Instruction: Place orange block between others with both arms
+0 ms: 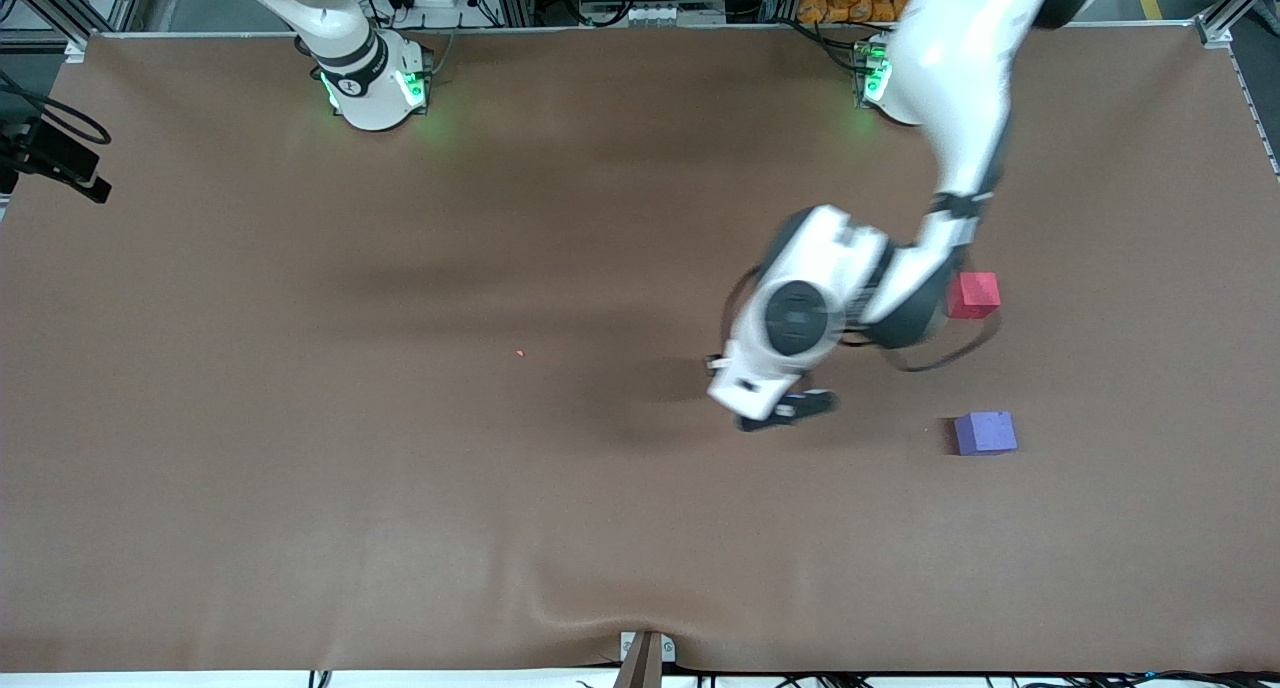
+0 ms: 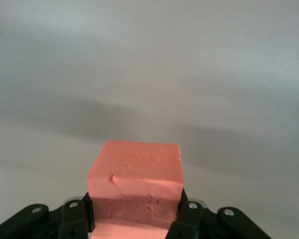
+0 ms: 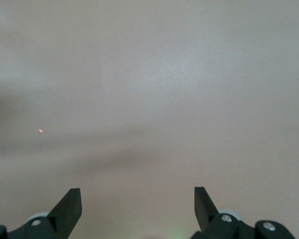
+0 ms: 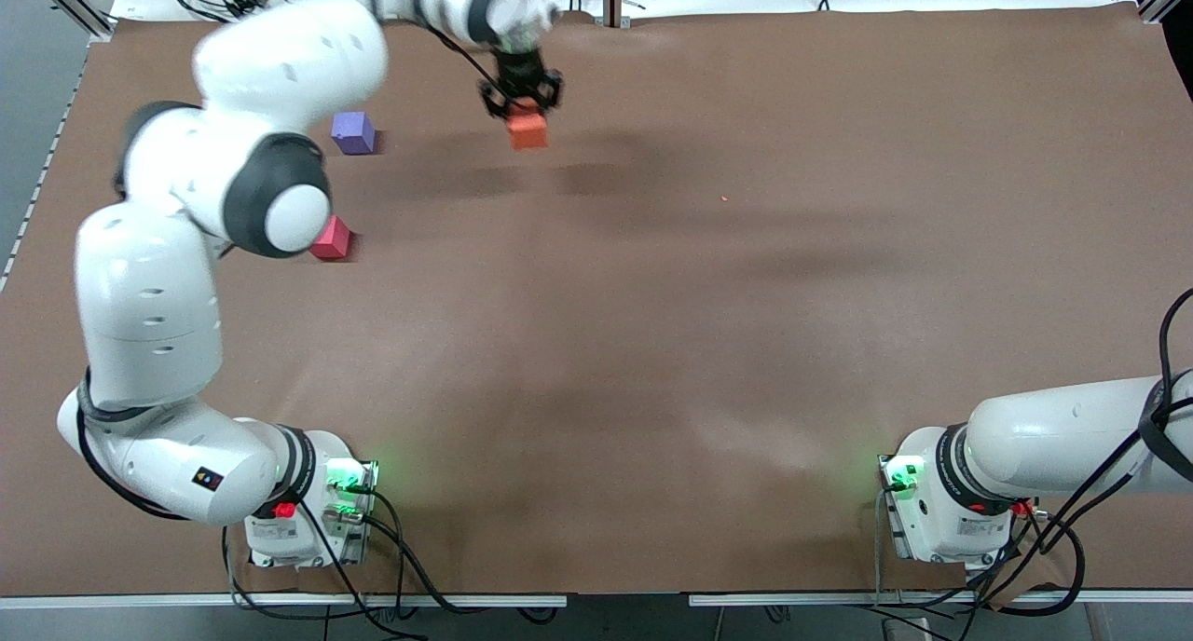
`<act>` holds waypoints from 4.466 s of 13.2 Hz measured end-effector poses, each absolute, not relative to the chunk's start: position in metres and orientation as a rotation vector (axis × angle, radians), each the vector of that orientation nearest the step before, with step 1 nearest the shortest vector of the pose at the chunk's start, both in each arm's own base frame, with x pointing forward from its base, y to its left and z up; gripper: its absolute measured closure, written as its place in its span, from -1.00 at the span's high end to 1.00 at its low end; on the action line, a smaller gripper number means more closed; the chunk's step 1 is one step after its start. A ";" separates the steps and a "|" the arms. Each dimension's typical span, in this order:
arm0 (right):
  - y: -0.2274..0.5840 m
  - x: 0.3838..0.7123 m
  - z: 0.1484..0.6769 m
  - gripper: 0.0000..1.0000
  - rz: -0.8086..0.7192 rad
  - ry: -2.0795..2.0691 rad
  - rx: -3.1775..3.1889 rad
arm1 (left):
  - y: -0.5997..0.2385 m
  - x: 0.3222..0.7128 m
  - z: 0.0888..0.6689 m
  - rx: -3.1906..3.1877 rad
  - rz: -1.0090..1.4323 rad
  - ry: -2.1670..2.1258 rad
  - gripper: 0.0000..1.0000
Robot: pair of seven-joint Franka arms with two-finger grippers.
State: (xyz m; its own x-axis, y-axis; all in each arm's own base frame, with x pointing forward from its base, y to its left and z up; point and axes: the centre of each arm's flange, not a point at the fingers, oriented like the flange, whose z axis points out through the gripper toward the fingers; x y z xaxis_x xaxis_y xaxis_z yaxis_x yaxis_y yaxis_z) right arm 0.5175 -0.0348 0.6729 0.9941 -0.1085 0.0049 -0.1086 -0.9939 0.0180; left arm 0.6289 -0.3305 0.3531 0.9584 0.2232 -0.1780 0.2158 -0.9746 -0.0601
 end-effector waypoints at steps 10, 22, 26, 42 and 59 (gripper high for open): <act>-0.035 0.518 0.675 1.00 0.017 -0.170 3.119 | -0.009 0.607 0.323 -3.170 0.283 -0.068 0.13; -0.023 0.528 0.663 1.00 0.013 -0.131 3.118 | 0.009 0.581 0.228 -3.135 0.172 -0.016 0.13; -0.026 0.538 0.665 1.00 0.114 -0.136 3.115 | 0.009 0.581 0.219 -3.107 0.171 0.042 0.13; -0.024 0.560 0.640 1.00 0.084 -0.130 3.114 | 0.010 0.600 0.226 -3.111 0.099 0.040 1.00; -0.015 0.541 0.642 1.00 -0.069 -0.099 3.123 | 0.013 0.624 0.540 -3.100 0.059 -0.047 1.00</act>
State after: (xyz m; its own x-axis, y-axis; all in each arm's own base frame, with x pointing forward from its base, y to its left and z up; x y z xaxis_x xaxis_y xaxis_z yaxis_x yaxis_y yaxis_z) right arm 0.5414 -0.0152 0.6416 0.9970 -0.0636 -0.0433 -0.0629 -0.9979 0.0181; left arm 0.6241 0.0132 0.5397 0.9988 0.0313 -0.0371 0.0298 -0.9987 -0.0410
